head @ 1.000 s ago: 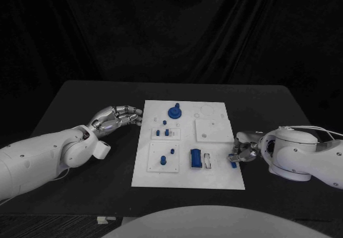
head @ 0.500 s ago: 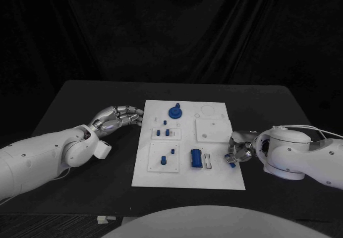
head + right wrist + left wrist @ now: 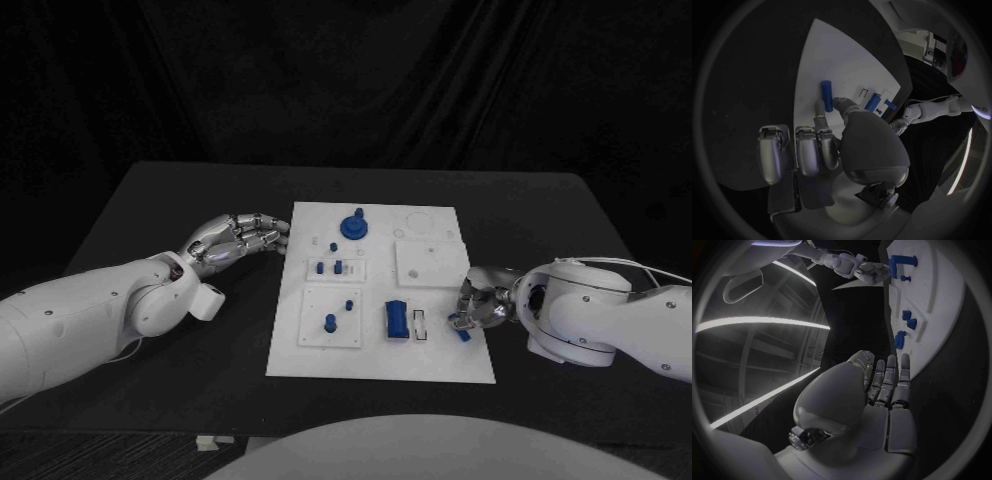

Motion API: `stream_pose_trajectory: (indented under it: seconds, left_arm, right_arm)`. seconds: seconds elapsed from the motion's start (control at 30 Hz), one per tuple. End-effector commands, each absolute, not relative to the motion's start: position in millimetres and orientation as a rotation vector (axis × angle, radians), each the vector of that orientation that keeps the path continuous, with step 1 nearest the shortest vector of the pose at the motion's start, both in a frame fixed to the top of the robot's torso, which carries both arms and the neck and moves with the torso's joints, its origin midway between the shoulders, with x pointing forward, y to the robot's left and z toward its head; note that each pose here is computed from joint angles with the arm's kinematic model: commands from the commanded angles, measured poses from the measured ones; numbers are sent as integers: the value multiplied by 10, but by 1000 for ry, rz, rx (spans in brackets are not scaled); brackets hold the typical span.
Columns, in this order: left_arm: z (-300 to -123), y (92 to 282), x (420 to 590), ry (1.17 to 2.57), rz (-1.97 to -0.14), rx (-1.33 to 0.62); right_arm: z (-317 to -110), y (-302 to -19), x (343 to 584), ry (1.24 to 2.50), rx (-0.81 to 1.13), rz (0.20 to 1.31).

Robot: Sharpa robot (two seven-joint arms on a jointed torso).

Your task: Assemble the parts on the task board

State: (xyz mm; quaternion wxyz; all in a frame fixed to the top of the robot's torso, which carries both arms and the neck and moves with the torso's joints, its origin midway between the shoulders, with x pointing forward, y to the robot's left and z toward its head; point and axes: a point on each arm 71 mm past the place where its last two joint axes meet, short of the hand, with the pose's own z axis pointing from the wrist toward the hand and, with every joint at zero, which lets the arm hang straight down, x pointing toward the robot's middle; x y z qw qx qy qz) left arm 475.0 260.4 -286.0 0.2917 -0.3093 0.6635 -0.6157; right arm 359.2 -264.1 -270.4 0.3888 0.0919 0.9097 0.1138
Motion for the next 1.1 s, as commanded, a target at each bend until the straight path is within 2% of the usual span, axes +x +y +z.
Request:
stream_pose_trajectory:
  seconds: [0.03,0.23,0.4,1.1]
  left_arm:
    - [-2861,2582,4747,1765,-1660,-829]
    - [-2863,2578,4748,1766,-1658,-829]
    - [-2864,2565,4750,1767,-1660,-828]
    - [-2869,2541,4753,1774,-1665,-828]
  right_arm:
    - [-2763,-2664,3517,2376,520,362]
    - [-2701,-2666,3530,2422,802,431]
    - [-2685,-2630,3539,2447,924,472]
    - [-2729,-2488,3689,2443,956,524]
